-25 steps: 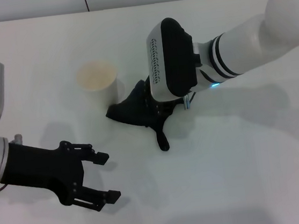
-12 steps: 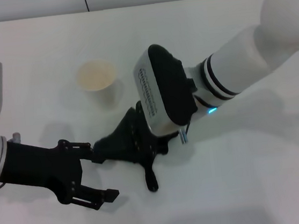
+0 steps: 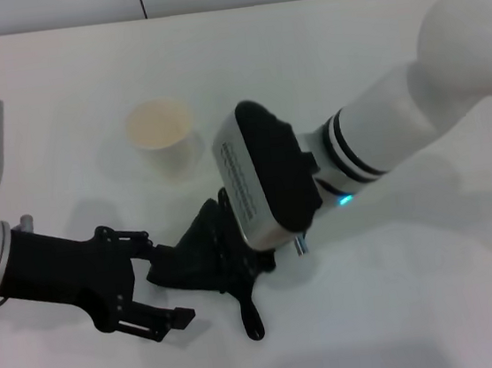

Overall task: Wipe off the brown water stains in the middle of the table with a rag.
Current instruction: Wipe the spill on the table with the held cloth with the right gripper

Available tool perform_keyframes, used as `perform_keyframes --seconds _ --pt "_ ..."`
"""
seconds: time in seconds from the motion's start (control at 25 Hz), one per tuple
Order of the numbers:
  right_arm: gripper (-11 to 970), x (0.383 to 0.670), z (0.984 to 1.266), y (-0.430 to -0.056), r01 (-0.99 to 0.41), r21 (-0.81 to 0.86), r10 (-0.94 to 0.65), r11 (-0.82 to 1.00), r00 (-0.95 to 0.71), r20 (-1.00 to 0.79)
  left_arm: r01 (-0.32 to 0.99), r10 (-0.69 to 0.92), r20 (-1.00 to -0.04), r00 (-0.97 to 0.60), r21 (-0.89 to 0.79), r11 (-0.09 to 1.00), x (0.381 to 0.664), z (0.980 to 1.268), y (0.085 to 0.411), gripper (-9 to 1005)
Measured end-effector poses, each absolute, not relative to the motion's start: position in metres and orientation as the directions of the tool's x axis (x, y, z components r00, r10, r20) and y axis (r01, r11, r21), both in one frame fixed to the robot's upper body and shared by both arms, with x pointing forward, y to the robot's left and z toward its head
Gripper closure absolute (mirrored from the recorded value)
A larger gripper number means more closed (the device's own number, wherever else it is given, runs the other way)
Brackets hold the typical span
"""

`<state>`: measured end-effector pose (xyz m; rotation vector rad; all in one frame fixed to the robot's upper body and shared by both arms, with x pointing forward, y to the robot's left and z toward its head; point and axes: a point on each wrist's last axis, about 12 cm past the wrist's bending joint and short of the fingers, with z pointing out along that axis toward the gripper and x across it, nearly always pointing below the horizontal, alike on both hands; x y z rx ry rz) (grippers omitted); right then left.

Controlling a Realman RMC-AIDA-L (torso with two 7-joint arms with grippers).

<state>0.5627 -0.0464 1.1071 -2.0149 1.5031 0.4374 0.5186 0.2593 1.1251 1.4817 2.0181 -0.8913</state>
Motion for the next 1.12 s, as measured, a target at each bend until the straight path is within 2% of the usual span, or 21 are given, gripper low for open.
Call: perform_keyframes --seconds 0.8,1.12 --pt "931 0.629 1.108 -0.085 -0.9 -0.423 -0.805 0.104 0.174 -0.567 0.952 0.634 -0.71 -0.307 -0.225 0.209 0.518 1.124 0.26 106" --pt "931 0.615 1.11 -0.076 -0.935 -0.353 -0.789 0.027 0.197 -0.582 0.951 0.634 -0.709 -0.309 -0.226 0.211 0.517 1.123 0.262 106"
